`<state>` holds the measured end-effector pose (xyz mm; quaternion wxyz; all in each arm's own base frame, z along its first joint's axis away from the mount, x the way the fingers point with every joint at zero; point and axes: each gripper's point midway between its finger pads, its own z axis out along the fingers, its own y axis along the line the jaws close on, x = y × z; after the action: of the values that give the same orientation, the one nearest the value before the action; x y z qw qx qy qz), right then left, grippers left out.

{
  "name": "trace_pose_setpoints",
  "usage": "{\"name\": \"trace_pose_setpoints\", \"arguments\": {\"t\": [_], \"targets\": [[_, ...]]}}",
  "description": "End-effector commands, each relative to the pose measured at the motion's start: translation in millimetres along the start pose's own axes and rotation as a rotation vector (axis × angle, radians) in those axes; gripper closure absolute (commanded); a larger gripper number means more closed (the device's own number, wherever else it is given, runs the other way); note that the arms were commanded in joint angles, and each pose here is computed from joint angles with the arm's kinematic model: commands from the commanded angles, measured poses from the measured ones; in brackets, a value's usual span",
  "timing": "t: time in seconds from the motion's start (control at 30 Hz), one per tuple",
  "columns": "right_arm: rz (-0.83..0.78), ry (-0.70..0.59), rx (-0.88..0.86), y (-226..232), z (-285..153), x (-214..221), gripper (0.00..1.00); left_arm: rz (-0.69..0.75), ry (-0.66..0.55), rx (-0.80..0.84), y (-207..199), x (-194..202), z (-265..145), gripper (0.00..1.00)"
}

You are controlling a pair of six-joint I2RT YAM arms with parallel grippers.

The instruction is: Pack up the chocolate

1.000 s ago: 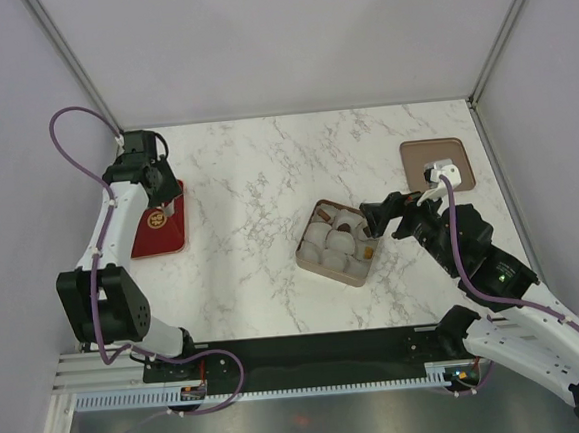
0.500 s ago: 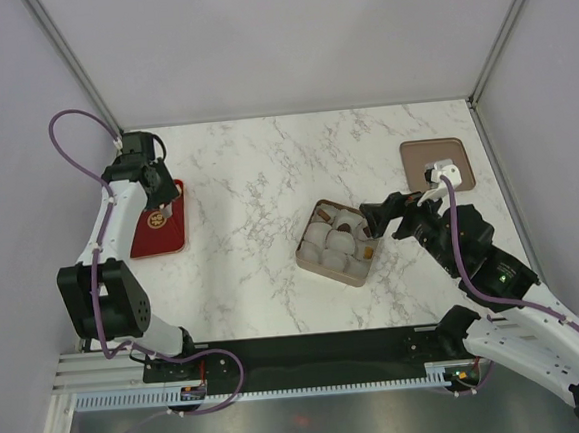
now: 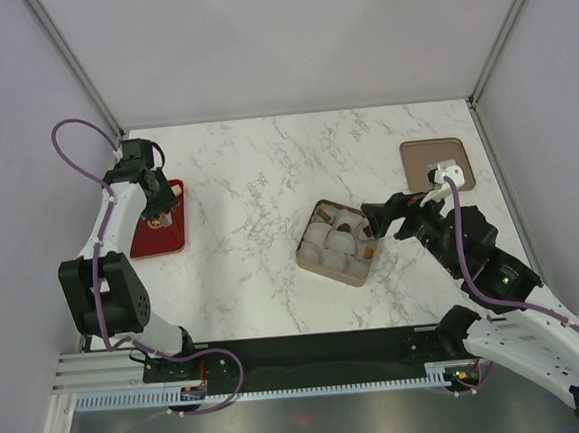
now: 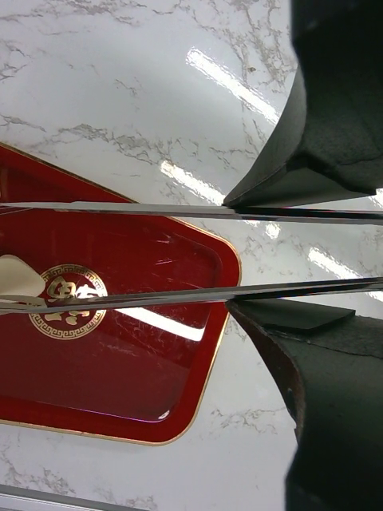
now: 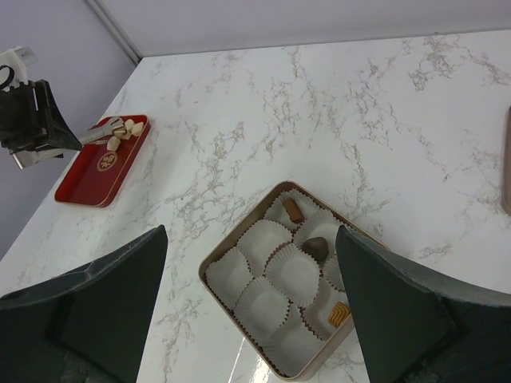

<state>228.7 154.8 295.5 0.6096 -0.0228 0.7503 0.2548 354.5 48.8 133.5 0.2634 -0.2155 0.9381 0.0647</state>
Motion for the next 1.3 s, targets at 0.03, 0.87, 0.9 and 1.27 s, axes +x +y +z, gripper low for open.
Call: {"name": "trace_pose_setpoints", "arguments": {"t": [0.03,0.87,0.9,1.27], "targets": [[0.007,-0.038,0.001,0.7,-1.9,-11.0,0.05,0.006,-0.004,-0.018,5.9,-2.8,6.1,0.47],[0.019,-0.029,-0.025,6.4,1.3,-8.4,0.05,0.001,-0.028,-0.010,9.3,0.3,-5.7,0.47],[0.019,-0.028,-0.026,6.7,1.3,-8.3,0.05,0.001,-0.028,-0.010,9.3,0.3,-5.7,0.47],[0.026,-0.030,-0.037,8.9,0.1,-9.7,0.05,0.011,0.045,-0.053,20.6,20.4,-14.2,0.47]]}}
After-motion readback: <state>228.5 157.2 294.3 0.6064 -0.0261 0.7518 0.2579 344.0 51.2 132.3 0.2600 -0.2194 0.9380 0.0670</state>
